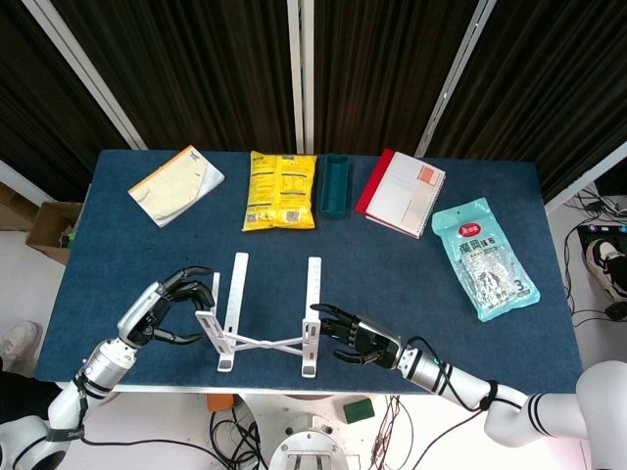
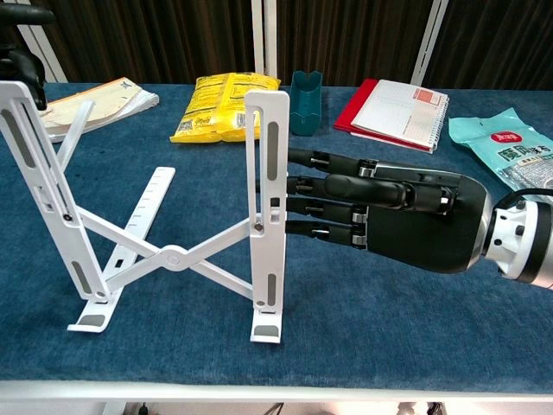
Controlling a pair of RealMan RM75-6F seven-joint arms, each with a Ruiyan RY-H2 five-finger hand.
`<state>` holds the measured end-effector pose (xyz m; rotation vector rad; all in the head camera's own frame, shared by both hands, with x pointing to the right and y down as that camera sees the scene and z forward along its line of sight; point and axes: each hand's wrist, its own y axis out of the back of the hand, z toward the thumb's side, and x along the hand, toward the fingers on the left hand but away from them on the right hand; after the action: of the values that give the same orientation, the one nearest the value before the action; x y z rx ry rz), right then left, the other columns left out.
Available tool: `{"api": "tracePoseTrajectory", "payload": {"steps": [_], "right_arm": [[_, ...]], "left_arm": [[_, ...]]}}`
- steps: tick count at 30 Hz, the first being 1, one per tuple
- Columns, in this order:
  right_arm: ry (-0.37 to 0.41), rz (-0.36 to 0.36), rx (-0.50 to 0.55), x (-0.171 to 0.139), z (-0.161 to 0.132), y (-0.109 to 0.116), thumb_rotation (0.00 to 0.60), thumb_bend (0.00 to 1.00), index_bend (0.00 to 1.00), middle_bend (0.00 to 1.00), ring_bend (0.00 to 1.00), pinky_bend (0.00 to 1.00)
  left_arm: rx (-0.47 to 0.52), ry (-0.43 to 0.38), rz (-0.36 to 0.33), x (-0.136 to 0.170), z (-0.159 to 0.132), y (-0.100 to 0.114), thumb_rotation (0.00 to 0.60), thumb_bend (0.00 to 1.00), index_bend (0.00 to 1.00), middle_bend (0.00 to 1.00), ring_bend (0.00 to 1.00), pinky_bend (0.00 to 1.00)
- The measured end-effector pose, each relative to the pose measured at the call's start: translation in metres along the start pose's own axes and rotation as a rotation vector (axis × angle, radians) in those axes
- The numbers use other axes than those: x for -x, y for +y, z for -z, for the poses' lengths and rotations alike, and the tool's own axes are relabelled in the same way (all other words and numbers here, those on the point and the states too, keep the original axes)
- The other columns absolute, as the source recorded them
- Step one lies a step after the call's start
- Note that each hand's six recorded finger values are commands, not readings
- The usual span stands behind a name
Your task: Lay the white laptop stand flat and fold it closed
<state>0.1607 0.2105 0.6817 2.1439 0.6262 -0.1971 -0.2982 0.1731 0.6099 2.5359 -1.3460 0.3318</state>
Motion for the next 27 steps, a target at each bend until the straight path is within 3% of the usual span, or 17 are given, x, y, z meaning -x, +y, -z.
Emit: {"api": "tracePoseTrajectory", "payload": {"steps": [10,16,20,23,27], "right_arm": [[-0.019,0.009,0.11,0.003,0.01,-0.005,0.6,0.33,0.15,0.27,0.07,0.11],[-0.044,0.008,0.118,0.001,0.017,-0.008,0.6,0.33,0.15,0.27,0.07,0.11],[-0.045,0.018,0.121,0.001,0.019,-0.008,0.6,0.33,0.15,0.28,0.07,0.11],[-0.051,0.02,0.117,0.001,0.02,-0.008,0.6,0.33,0.15,0.28,0.07,0.11],[-0.056,0.023,0.109,0.002,0.021,-0.008,0.6,0.33,0.15,0.28,0.07,0.11]], "left_arm": [[-0.076,0.002,-0.084,0.011,0.001,0.022,0.6,0.0,0.22,0.31,0.28,0.39],[-0.234,0.058,-0.111,0.025,0.007,0.038,0.6,0.0,0.2,0.23,0.21,0.32],[-0.392,0.111,-0.122,0.037,0.014,0.048,0.6,0.0,0.2,0.2,0.18,0.29],[-0.461,0.101,-0.14,0.043,0.014,0.05,0.6,0.0,0.2,0.2,0.18,0.29],[-0.419,0.041,-0.142,0.044,0.008,0.042,0.6,0.0,0.2,0.21,0.18,0.3]]}}
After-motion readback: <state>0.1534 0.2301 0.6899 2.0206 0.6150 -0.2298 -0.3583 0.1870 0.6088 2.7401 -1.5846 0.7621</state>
